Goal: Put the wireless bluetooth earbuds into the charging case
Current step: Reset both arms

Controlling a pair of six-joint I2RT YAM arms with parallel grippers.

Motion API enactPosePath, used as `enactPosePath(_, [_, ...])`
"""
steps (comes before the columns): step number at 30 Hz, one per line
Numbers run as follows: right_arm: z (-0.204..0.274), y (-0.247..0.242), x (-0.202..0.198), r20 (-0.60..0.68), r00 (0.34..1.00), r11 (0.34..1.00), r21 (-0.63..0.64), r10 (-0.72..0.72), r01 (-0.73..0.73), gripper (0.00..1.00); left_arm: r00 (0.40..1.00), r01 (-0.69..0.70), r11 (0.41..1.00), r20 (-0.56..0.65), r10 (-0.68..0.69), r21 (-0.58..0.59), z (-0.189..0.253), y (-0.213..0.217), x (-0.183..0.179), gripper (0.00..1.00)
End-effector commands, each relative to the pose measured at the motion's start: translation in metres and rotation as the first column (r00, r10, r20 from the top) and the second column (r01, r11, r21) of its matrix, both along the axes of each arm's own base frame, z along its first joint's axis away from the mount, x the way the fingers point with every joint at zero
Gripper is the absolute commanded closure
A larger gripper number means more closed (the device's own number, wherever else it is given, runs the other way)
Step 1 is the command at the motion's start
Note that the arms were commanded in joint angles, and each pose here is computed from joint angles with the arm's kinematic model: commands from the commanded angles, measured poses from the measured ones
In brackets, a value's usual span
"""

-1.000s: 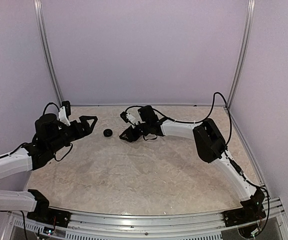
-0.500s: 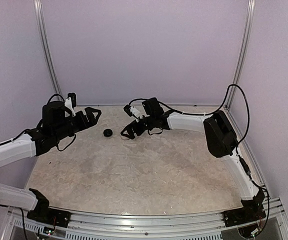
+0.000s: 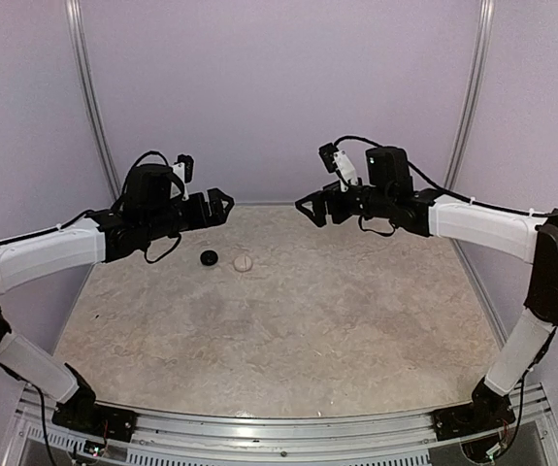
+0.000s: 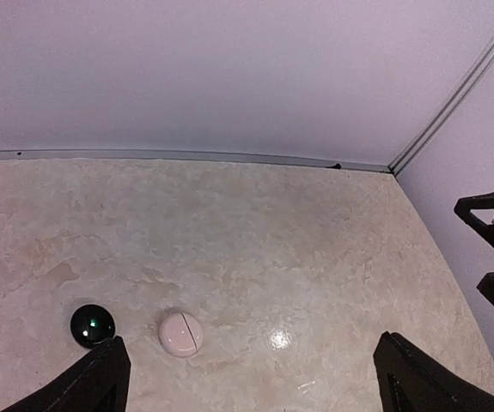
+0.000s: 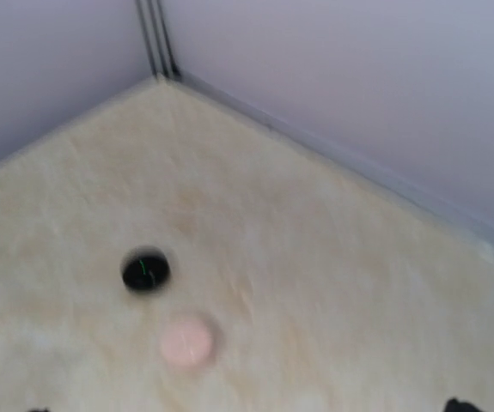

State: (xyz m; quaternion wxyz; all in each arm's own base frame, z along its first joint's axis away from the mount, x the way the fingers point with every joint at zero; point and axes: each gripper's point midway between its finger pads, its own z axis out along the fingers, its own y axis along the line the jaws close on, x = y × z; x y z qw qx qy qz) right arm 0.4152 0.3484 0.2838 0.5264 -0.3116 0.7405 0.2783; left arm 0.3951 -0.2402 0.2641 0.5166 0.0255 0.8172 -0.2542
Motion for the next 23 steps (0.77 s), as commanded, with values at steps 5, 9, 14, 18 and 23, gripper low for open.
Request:
enactPosePath(5, [-0.049,-0.076,-0.045,-0.11,0.972,0.978,0.011,-0.206,0.208,0.01,0.992,0.126,0.987,-0.018,-0.124,0.101,-0.042,-0.082,-0.016,0.01])
enactPosePath(9, [-0.073,-0.1,-0.067,-0.15,0.953,0.962,0.03,-0.264,0.271,0.01,0.99,0.142,0.986,-0.034,-0.139,0.085,-0.072,-0.091,-0.034,0.01])
enactPosePath(14, [-0.097,-0.117,-0.093,-0.17,0.947,0.953,0.092,-0.271,0.289,0.0,0.996,0.086,0.994,-0.038,-0.084,0.063,-0.097,-0.073,-0.049,0.01])
enactPosePath(18, [-0.103,-0.123,-0.102,-0.176,0.946,0.949,0.111,-0.273,0.295,0.01,0.999,0.047,0.997,-0.024,-0.046,0.057,-0.1,-0.058,-0.054,0.01])
enactPosePath(23, [-0.097,-0.121,-0.099,-0.154,0.951,0.951,0.114,-0.268,0.287,0.0,1.0,0.001,0.998,0.015,-0.002,0.056,-0.088,-0.044,-0.054,0.01])
